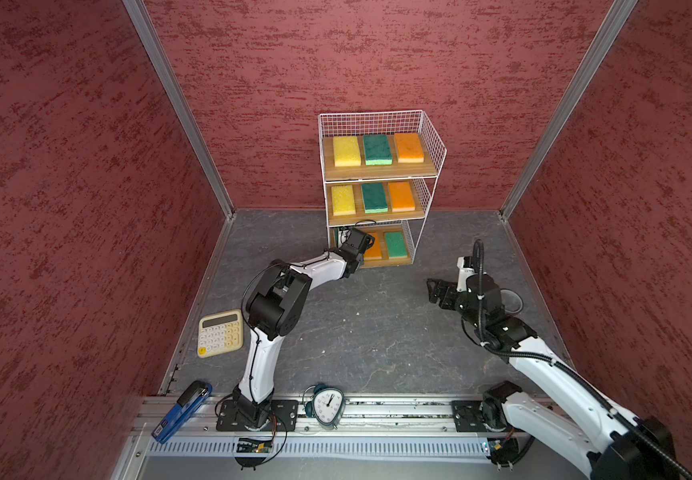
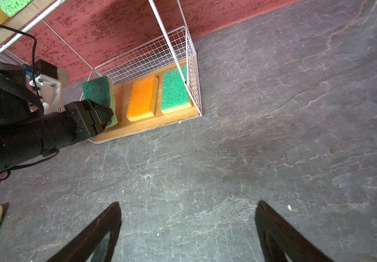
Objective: Place and organize the cleaning sponges onto the shelf
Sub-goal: 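Lower the dark-green pad with the left gripper onto the bottom shelf beside the orange sponge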
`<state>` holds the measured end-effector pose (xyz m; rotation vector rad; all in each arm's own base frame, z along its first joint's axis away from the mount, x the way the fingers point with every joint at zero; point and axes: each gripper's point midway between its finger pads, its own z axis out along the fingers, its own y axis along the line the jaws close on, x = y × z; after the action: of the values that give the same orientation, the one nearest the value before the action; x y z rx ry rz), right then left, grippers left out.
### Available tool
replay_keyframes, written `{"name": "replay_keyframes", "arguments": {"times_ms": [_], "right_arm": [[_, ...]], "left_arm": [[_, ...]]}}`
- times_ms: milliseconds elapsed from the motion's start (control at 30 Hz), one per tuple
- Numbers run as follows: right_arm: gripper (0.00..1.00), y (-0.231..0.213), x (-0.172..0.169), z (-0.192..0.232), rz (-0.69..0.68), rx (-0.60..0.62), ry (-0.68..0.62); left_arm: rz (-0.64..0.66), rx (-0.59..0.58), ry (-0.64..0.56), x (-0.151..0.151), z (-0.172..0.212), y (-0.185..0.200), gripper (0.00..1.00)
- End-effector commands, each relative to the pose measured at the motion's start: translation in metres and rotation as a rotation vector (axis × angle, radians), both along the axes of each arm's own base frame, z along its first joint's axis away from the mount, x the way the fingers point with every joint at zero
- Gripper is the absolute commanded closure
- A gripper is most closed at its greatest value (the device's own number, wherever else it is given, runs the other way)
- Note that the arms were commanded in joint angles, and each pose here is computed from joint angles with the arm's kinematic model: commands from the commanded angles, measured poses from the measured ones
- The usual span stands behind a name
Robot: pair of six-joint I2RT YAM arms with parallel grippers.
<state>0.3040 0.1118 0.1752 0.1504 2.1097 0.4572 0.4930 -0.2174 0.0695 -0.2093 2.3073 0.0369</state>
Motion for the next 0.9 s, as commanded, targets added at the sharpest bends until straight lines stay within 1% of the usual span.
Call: {"name": "replay_keyframes", "arguments": {"times_ms": [0,267,433,533,867], "right_arm": [[0.07,0.0,0.003,0.003,0.001,0.014,-0.022],[0.07,0.0,0.003,0.002,-0.002,0.015,-0.019],[0.07,-0.001,0.002,0.001,-0.002,0.012,-0.015],[0.07,-0.001,0.002,0.001,-0.003,0.012,-0.014],[0.07,0.0,0.002,0.0,-0.003,0.016,-0.01]], "left_arm": [[0.002,-0.002,0.017,0.001,-0.005,0.002,0.39],[0.009,0.003,0.045,-0.001,-0.014,0.004,0.35],[0.015,0.005,0.055,-0.003,-0.019,0.005,0.35],[0.019,0.008,0.058,-0.003,-0.02,0.006,0.32],[0.042,0.023,0.058,-0.005,-0.021,0.014,0.32]]}}
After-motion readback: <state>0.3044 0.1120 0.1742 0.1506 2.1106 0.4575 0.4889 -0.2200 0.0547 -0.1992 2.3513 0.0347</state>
